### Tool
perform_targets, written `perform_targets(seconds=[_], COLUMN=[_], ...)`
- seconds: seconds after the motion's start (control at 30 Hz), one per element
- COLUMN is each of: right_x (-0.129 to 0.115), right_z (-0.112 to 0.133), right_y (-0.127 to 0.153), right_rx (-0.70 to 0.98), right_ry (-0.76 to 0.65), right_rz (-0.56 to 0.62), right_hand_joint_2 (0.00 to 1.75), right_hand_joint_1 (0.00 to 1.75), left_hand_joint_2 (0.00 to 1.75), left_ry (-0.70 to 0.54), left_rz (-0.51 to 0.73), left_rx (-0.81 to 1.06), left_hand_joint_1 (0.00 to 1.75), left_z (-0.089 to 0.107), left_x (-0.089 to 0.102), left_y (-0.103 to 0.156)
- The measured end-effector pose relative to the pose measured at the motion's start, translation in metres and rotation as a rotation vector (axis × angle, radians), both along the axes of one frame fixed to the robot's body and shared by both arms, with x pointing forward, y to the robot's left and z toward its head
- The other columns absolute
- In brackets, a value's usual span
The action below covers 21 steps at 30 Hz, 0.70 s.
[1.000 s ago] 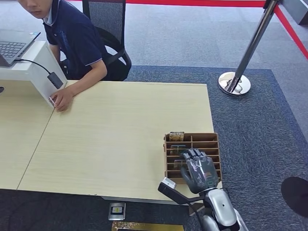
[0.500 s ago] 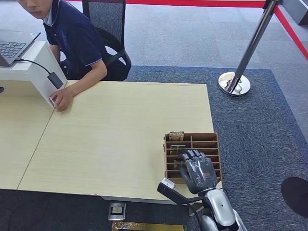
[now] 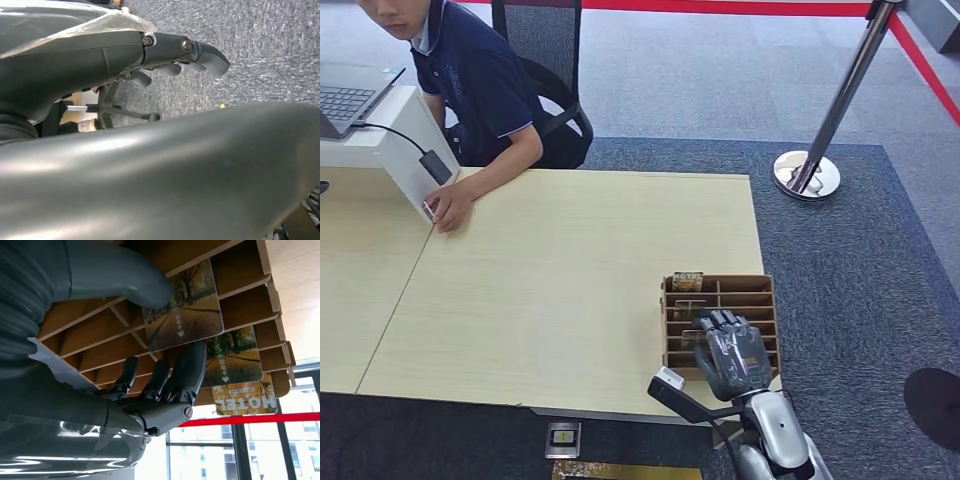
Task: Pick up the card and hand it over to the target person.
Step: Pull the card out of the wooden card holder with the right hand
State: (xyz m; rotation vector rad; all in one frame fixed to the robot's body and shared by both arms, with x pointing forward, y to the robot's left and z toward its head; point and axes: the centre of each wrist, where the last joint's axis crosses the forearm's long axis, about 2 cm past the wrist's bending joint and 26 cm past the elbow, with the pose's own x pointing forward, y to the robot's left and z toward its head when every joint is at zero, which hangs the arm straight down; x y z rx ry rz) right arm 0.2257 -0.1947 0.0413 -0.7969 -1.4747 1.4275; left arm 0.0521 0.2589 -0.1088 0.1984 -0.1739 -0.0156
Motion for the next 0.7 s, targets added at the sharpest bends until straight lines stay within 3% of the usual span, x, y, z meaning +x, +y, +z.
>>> perform_targets(seconds=[0.07,0.13,0.2,0.7], right_x=[0.001,0.002,0.002,-0.011], right_z=[0.000,0.000,0.000,0.029], right_y=[0.000,0.000,0.000,-0.006], right_rx=[-0.001,-0.003,-0.004,0.002], right_ry=[0.000,-0.002,-0.007,-0.163], right_rz=[0.002,0.006,0.008,0.020], right_hand_joint_2=[1.75,1.75,1.75,1.75], right_hand_joint_1=[1.20,1.56,1.75,1.75], left_hand_joint_2=[0.00,0.00,0.00,0.00], left_ry=[0.001,0.001,0.001,-0.006], left_rz=[0.001,0.004,0.005,0.004], left_rx=[0.000,0.001,0.001,-0.005], left_hand_joint_1=[0.00,0.00,0.00,0.00], left_z=[0.000,0.000,0.000,0.000], left_x=[0.000,0.000,-0.001,-0.001], left_y=[0.000,0.000,0.000,0.000])
